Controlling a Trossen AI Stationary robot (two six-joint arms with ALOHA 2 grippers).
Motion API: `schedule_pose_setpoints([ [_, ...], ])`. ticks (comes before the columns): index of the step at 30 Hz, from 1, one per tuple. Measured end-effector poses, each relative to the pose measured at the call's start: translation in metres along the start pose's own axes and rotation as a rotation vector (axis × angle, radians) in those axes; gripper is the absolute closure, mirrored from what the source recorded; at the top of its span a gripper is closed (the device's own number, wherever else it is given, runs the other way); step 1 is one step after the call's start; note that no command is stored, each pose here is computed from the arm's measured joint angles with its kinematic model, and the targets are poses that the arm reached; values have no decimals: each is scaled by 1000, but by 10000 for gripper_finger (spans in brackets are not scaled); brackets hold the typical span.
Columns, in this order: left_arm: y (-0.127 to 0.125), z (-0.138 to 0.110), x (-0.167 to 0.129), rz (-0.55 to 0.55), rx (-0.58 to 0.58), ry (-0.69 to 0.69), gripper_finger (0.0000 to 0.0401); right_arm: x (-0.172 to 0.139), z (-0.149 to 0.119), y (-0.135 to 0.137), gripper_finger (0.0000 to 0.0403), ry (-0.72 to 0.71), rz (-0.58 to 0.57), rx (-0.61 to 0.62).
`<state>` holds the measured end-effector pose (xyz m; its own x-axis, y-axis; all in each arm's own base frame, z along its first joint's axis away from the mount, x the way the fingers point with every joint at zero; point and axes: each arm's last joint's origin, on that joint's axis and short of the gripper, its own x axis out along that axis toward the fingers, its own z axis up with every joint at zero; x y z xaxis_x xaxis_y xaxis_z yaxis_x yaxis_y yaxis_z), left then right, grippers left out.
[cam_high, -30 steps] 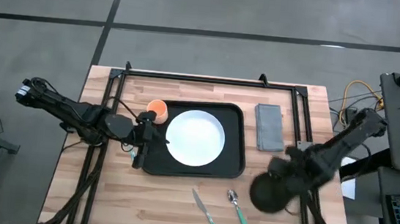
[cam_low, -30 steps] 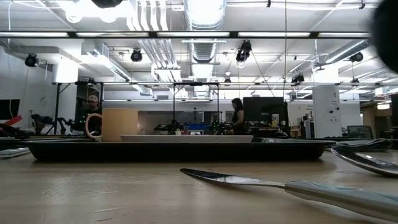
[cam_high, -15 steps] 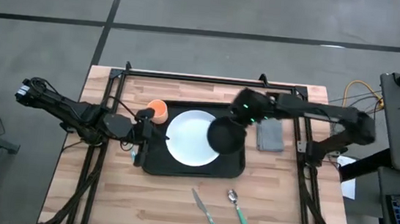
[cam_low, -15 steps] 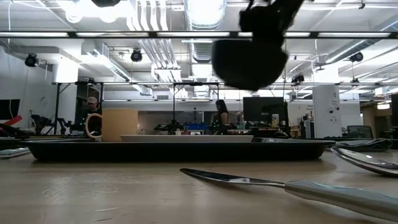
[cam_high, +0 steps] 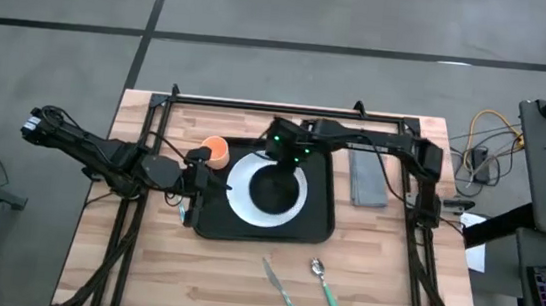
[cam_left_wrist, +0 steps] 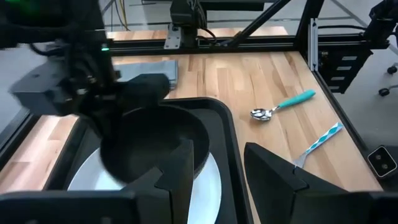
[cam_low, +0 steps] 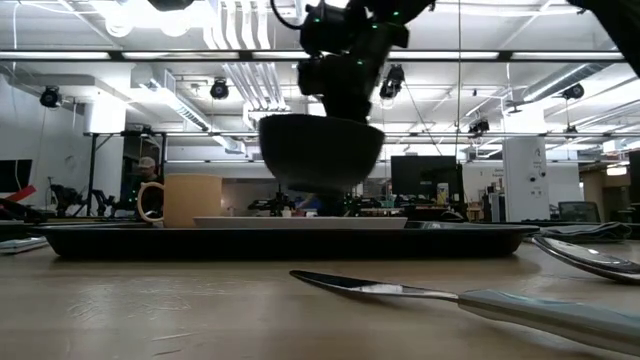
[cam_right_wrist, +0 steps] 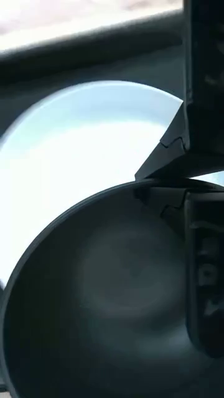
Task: Set up tray
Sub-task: Put the black bowl on the white plate
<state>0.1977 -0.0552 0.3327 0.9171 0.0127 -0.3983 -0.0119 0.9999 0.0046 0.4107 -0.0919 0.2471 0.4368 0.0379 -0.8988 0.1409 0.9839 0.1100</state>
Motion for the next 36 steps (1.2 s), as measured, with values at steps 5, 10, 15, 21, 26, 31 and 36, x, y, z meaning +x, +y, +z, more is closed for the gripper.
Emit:
schedule_pose_setpoints([
  [5,0,0,0,0,0,0,278,7,20,-15,395,-30,-12,-13],
  [10,0,0,0,0,0,0,278,24,25,-30,395,45,-7,-4],
  [15,0,0,0,0,0,1,278,43,25,-36,395,82,11,-15],
  [21,0,0,0,-2,1,1,278,57,16,-41,395,121,21,-28],
  [26,0,0,0,-2,1,1,278,54,17,-41,380,107,6,-69],
  [31,-1,0,0,-7,-2,2,278,53,18,-47,335,90,-34,-64],
  [36,-1,0,0,-8,-2,2,278,48,21,-52,299,83,-76,-63],
])
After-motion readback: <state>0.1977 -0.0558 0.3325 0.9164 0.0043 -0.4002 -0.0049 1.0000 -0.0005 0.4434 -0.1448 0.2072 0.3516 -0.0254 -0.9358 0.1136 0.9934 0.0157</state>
